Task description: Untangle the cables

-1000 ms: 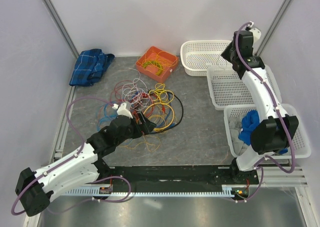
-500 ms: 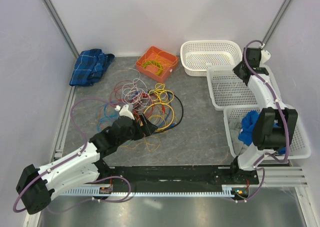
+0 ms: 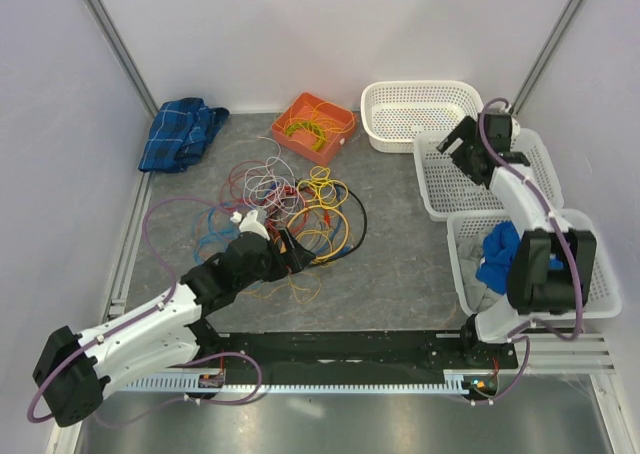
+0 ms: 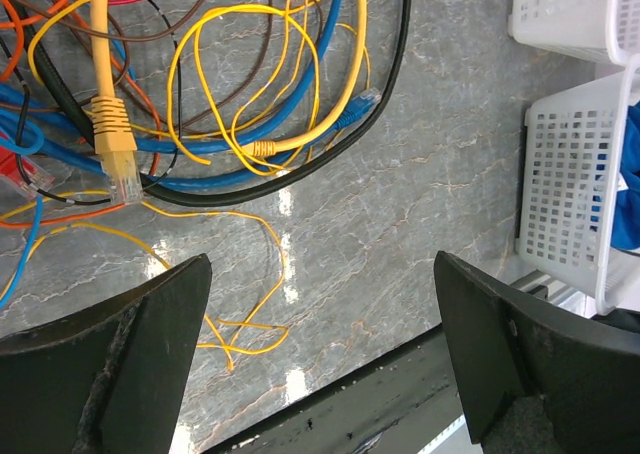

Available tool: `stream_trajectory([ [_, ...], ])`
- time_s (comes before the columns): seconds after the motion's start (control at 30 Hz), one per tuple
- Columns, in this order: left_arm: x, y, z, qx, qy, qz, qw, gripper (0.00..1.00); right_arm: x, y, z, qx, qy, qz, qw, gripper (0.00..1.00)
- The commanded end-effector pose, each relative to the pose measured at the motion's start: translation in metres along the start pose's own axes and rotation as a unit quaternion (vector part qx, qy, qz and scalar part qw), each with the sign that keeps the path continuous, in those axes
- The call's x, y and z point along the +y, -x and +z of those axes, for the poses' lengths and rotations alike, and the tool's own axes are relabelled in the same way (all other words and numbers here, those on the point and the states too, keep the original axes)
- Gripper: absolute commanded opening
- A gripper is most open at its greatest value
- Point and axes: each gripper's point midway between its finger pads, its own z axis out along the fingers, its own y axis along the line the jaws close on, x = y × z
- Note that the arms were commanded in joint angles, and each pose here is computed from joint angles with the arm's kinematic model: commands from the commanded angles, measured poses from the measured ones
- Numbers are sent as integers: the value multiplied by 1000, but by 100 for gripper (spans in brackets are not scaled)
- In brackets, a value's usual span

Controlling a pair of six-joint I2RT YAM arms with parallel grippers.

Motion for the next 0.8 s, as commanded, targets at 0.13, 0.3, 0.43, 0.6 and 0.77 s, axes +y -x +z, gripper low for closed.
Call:
stream_trajectory([
  [0.13, -23, 30, -6, -41, -5, -14, 999, 100, 100, -54, -110, -71, 174, -68, 980, 97],
  [0.3, -23, 53, -7, -75, 37, -5, 997, 100, 124, -140, -137, -41, 265, -148, 952, 94],
  [0.43, -13, 67, -4, -95, 92, 6, 991, 100, 126, -224, -141, 19, 306, -230, 924, 93],
  [0.6, 5, 84, 5, -109, 153, 21, 982, 100, 112, -284, -142, 48, 316, -288, 903, 93],
  [0.77, 15, 88, 25, -81, 180, 19, 980, 98, 103, -300, -154, 43, 334, -290, 896, 92],
])
